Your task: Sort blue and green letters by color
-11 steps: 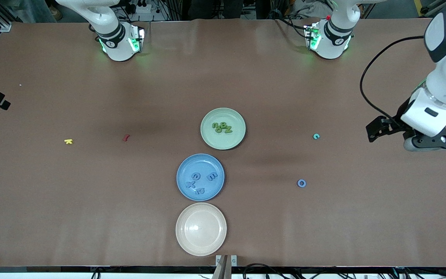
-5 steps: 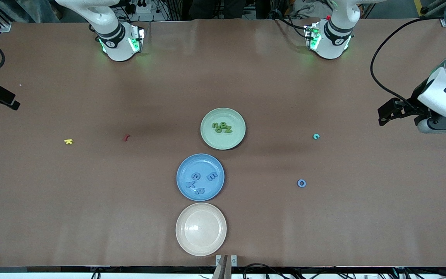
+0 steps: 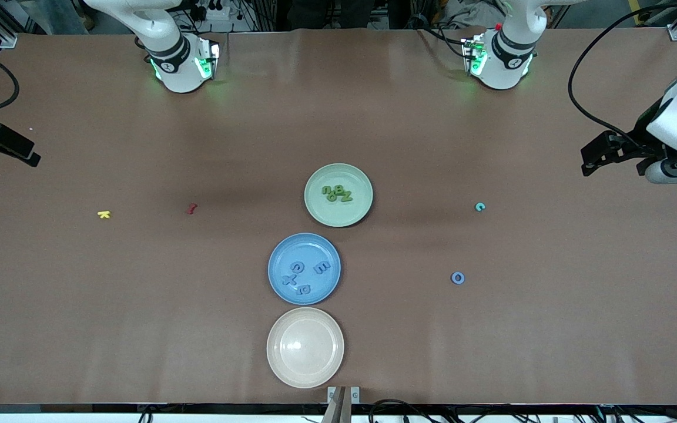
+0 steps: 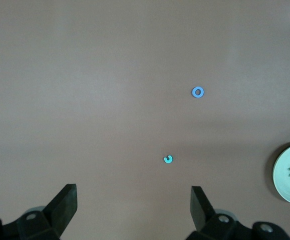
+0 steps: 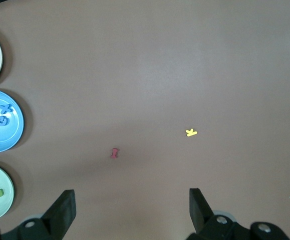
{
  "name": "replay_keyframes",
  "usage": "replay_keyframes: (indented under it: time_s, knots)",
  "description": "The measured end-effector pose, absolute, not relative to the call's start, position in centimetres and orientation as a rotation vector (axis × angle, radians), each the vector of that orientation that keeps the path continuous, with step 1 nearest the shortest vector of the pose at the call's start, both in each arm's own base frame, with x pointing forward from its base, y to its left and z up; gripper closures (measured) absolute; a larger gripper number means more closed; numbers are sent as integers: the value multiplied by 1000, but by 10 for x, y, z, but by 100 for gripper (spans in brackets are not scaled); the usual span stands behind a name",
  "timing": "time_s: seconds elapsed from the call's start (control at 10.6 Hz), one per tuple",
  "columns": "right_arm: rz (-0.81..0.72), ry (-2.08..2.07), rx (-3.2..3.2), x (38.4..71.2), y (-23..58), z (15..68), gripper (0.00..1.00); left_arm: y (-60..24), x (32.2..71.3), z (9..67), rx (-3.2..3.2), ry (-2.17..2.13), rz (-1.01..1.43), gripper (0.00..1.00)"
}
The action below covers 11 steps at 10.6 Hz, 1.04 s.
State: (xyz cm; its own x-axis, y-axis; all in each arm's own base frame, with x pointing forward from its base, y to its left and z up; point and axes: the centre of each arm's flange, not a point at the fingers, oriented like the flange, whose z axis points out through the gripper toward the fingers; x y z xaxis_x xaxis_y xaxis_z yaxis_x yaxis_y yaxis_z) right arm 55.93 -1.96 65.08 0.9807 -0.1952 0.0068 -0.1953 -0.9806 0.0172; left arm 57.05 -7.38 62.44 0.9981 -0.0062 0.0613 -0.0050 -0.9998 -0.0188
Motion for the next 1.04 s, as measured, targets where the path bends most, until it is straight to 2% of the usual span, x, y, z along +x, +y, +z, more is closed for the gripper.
replay_keyframes:
  time_s: [1.04]
  knots:
    - [-18,-291,3109,563,-14,642,0,-69,565,629,-3119,-23,-71,0]
